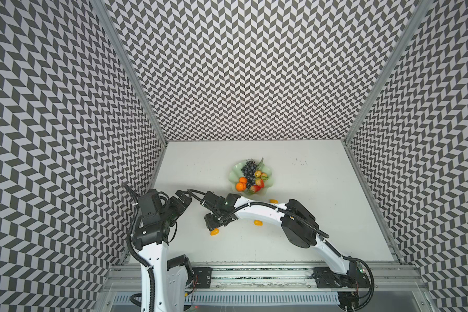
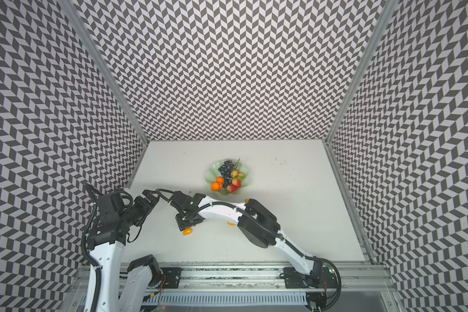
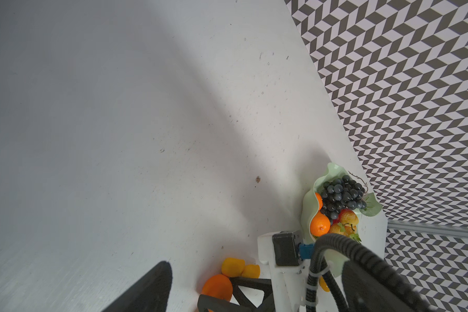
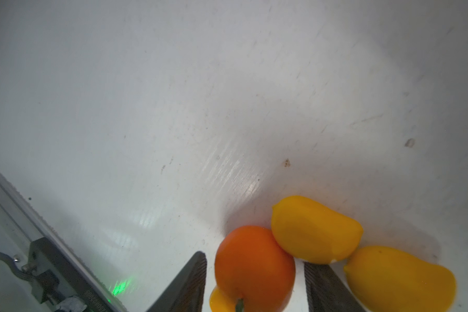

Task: Arrange fruit in a fruit bowl
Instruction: Pick up the fruit from the middle-left of the table.

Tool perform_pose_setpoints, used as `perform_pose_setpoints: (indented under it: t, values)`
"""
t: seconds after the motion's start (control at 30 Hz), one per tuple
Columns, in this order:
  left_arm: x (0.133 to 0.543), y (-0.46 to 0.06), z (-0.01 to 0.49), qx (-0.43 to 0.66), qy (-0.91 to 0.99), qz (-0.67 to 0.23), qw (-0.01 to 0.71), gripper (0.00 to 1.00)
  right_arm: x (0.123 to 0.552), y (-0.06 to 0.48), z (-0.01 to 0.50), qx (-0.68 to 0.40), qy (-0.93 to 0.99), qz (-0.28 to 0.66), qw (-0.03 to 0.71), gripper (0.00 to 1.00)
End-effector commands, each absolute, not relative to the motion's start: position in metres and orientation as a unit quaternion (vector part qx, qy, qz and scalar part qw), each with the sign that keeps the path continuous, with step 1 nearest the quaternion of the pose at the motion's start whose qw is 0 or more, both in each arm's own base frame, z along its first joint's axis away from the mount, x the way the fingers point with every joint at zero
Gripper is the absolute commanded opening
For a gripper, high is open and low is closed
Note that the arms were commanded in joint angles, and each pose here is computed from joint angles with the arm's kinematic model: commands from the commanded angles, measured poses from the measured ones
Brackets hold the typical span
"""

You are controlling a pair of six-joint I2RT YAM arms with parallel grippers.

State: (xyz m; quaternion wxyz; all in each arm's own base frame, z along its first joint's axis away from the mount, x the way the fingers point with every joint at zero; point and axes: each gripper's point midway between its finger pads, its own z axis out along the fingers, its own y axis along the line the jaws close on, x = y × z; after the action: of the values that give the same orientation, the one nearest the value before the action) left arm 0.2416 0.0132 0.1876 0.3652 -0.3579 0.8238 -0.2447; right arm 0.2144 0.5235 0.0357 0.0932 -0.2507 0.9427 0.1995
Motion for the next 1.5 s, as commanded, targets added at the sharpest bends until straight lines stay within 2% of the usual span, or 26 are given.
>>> perform_pose_setpoints:
  t: [0.0, 0.23, 0.6, 0.97, 1.23, 1.47]
  values:
    - [0.244, 0.014, 0.19, -0.348, 0.824, -0.245, 0.375, 1.0, 0.215, 0.52, 0.024, -0.247, 0.948, 0.181, 0.09, 0.58]
    - [0.245, 0.014, 0.19, -0.347, 0.824, -0.246, 0.375, 1.0, 0.214, 0.52, 0.019, -0.249, 0.948, 0.178, 0.084, 0.58]
    - [0.25, 0.014, 0.194, -0.331, 0.827, -0.247, 0.382, 1.0, 0.216, 0.521, 0.027, -0.248, 0.947, 0.182, 0.093, 0.5]
    - [0.253, 0.008, 0.204, -0.296, 0.83, -0.253, 0.4, 1.0, 0.226, 0.522, 0.069, -0.241, 0.939, 0.22, 0.111, 0.42]
    - [0.262, -0.015, 0.223, -0.228, 0.823, -0.299, 0.425, 1.0, 0.235, 0.511, 0.122, -0.225, 0.927, 0.263, 0.143, 0.41]
    - [0.27, -0.047, 0.243, -0.161, 0.803, -0.357, 0.449, 1.0, 0.258, 0.476, 0.145, -0.19, 0.928, 0.273, 0.169, 0.4]
